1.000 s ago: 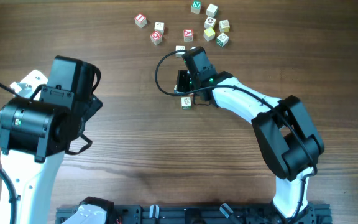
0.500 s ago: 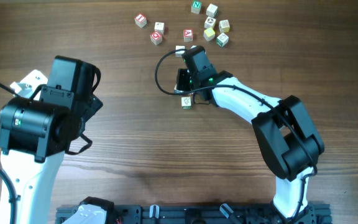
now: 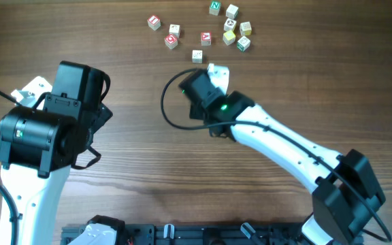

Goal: Form a circle

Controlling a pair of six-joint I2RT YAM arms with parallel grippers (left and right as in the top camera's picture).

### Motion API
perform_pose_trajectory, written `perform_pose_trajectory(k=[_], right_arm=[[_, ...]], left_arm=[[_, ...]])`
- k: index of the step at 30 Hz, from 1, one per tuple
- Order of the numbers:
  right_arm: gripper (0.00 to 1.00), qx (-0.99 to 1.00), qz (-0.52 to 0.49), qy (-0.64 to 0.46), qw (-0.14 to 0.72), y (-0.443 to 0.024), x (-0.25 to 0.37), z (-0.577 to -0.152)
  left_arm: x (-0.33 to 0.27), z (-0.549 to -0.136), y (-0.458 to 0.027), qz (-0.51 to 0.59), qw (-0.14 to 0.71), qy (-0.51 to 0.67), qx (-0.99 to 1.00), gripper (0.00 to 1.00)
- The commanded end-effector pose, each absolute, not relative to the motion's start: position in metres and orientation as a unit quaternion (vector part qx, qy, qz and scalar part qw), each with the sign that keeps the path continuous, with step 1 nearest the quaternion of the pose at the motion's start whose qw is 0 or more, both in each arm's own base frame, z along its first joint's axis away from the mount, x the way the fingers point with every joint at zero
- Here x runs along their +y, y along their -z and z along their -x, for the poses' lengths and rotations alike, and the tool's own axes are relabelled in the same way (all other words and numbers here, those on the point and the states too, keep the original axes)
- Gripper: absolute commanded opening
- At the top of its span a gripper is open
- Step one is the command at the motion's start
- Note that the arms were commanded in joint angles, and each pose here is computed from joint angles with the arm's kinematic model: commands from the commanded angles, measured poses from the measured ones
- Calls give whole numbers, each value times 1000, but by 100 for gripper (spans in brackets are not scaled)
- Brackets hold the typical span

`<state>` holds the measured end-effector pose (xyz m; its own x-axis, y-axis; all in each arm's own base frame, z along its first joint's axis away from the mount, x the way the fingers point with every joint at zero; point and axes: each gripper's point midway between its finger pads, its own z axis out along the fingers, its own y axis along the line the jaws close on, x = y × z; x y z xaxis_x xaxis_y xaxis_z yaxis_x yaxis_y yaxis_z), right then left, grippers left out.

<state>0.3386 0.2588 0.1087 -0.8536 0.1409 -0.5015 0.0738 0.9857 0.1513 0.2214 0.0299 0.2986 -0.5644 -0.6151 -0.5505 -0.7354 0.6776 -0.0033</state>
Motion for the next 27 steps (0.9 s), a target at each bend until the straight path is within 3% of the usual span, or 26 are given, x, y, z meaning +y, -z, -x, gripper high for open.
perform_pose_trajectory(k=[1,9,17,27], right_arm=[[4,959,-121,-43,252,-83,250,-318],[5,965,-78,-117,223,-36,275,-297],[5,960,-20,-171,219,-2,302,-318],[5,956,-2,-179,231,-10,302,-333]], left_arm=[[32,-220,-301,389,268,-114,874,100],[32,-220,-301,389,268,-114,874,100],[32,-220,-301,389,268,-114,874,100],[32,-220,-301,389,268,-114,874,100]])
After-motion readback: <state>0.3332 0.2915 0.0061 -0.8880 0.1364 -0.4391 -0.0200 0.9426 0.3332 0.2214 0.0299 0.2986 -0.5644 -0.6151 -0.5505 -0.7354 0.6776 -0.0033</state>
